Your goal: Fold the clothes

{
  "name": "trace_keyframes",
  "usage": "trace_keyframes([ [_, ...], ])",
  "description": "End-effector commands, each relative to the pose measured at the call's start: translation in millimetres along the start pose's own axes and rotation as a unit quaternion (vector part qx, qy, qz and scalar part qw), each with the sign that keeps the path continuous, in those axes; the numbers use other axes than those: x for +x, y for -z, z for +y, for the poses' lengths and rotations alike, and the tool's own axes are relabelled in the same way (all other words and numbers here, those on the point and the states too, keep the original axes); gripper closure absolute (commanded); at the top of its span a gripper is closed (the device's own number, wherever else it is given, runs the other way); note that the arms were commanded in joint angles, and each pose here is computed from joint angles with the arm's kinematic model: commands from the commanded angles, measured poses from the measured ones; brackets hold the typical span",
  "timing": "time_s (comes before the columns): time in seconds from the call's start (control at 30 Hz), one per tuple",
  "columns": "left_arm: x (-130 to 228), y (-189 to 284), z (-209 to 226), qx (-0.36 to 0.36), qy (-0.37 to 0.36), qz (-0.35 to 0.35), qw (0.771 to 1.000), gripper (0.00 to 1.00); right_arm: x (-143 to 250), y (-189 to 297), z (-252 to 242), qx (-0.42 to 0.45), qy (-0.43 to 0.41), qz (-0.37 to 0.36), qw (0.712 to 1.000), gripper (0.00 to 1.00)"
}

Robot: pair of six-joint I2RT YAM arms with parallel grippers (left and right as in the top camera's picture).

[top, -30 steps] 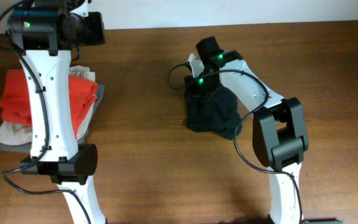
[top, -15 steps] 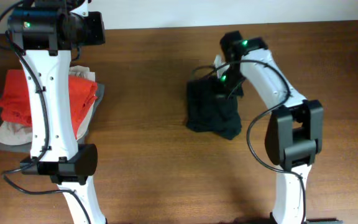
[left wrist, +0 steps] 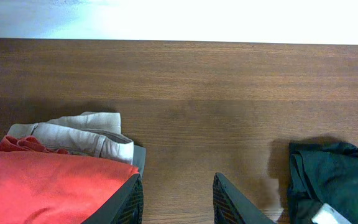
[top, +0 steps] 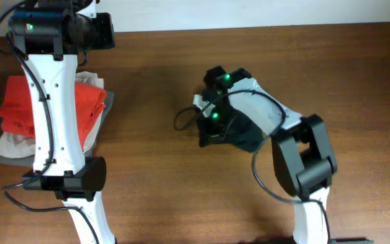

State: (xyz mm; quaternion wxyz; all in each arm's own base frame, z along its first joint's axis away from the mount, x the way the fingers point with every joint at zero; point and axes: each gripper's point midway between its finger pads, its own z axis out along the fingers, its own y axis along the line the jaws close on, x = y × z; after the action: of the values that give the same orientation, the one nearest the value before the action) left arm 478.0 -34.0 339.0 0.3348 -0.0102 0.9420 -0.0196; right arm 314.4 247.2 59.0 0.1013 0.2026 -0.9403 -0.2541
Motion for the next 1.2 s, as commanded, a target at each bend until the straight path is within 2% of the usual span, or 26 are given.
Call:
trace_keyframes([
  [0.0,-1,9,2,-0.003,-0.009,-0.007,1.000,0.63,-11,58,-23,0.094,-0.043,-0.091,0.990,0.96],
  [0.1,1,9,2,-0.003,-0.010,-0.003,1.000,0.60,-13,93,-70,0.168,-0.155,-0.144,0.963,0.96],
  [0.23,1,9,2,-0.003,-0.010,-0.002,1.000,0.60,-13,110,-108,0.166,-0.202,-0.162,0.952,0.96],
  [0.33,1,9,2,-0.003,-0.010,-0.003,1.000,0.59,-12,96,-128,0.157,-0.236,-0.143,0.948,0.96],
  [0.43,0,9,2,-0.003,-0.010,-0.004,1.000,0.59,-18,68,-127,0.134,-0.234,-0.117,0.956,0.96],
  [0.53,1,9,2,-0.003,-0.010,-0.004,1.000,0.59,-27,36,-118,0.103,-0.223,-0.092,0.965,0.96],
  [0.63,2,9,2,-0.003,-0.010,-0.002,1.000,0.59,-38,0,-86,0.033,-0.191,-0.067,0.979,0.96],
  [0.67,2,9,2,-0.003,-0.010,-0.002,1.000,0.59,-42,-7,-68,0.001,-0.156,-0.063,0.986,0.96],
  [0.7,2,9,2,-0.003,-0.010,-0.002,1.000,0.59,-46,-14,-32,-0.052,-0.070,-0.060,0.994,0.96],
  [0.9,2,9,2,-0.003,-0.010,-0.002,1.000,0.59,-42,0,1,-0.049,0.059,-0.075,0.994,0.96],
  [1.17,8,8,2,-0.004,-0.010,0.011,1.000,0.58,-44,58,-13,-0.031,0.047,-0.135,0.989,0.96],
])
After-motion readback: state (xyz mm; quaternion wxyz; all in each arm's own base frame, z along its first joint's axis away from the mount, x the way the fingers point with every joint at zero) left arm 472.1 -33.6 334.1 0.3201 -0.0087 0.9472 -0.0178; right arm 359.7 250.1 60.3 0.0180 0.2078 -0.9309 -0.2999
